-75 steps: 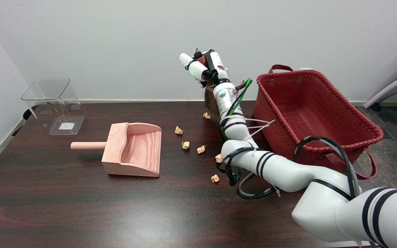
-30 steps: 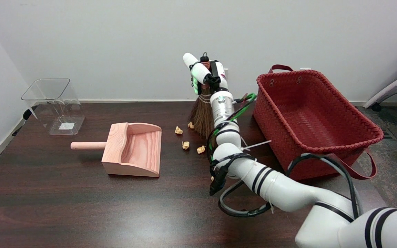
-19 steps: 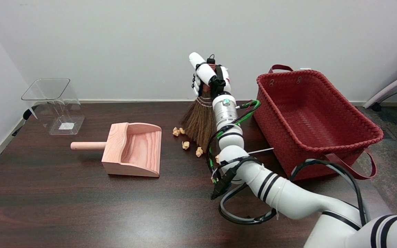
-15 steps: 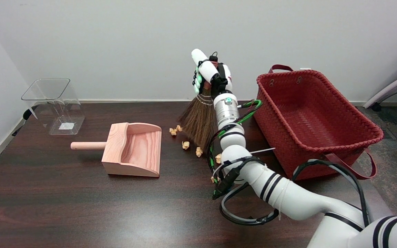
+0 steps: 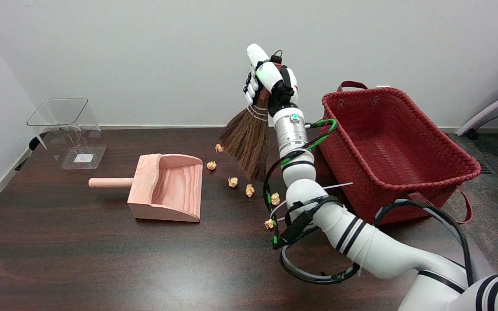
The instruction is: Sweep the paper balls into the dustpan.
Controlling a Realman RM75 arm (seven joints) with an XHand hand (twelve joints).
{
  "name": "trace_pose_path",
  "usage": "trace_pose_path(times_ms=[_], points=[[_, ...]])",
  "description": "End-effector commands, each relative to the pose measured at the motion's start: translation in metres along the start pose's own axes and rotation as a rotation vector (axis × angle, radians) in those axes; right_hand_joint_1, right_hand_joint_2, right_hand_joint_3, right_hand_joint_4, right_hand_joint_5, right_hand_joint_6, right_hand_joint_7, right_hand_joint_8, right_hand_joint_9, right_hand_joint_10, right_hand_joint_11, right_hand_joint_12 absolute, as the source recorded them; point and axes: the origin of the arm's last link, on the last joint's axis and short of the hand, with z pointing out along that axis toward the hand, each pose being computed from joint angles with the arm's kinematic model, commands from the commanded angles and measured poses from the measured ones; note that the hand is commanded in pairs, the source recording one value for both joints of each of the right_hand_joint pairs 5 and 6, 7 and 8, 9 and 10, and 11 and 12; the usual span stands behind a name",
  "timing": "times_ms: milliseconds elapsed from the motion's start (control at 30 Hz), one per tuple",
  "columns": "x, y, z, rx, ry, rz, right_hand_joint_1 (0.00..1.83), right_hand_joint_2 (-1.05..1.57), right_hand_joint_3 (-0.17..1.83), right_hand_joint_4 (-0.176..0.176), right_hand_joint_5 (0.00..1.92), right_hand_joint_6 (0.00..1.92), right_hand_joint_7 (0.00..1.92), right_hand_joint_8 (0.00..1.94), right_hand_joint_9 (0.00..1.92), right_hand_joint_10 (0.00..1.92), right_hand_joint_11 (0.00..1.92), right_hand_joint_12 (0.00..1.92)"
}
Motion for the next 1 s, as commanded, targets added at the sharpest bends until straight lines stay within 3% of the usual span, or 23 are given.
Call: trace_pose_path(times_ms=[33,300,467,1000], points=[[0.0,-0.023,-0.018,0.01,-0.027,-0.045,0.79,1.57,-0.06,0.0,1.92,1.92,1.92,1.92,1.92,1.92,1.92,1.92],[-0.007,-0.016,-0.024,0.002,-0.056,-0.096,0.8,1.57,-0.02,0.0,1.92,1.92,1.92,1.92,1.92,1.92,1.92,1.92],[-0.009,-0.017,-0.023,0.083,-0.085,-0.24,0.79,1.57,-0.01,0.0,1.92,1.92,1.92,1.92,1.92,1.92,1.92,1.92],[-0.005,0.033,-0.035,0.056,-0.106,-0.497,0.78,1.57,0.02,0.0,1.92,1.92,1.92,1.92,1.92,1.92,1.92,1.92]])
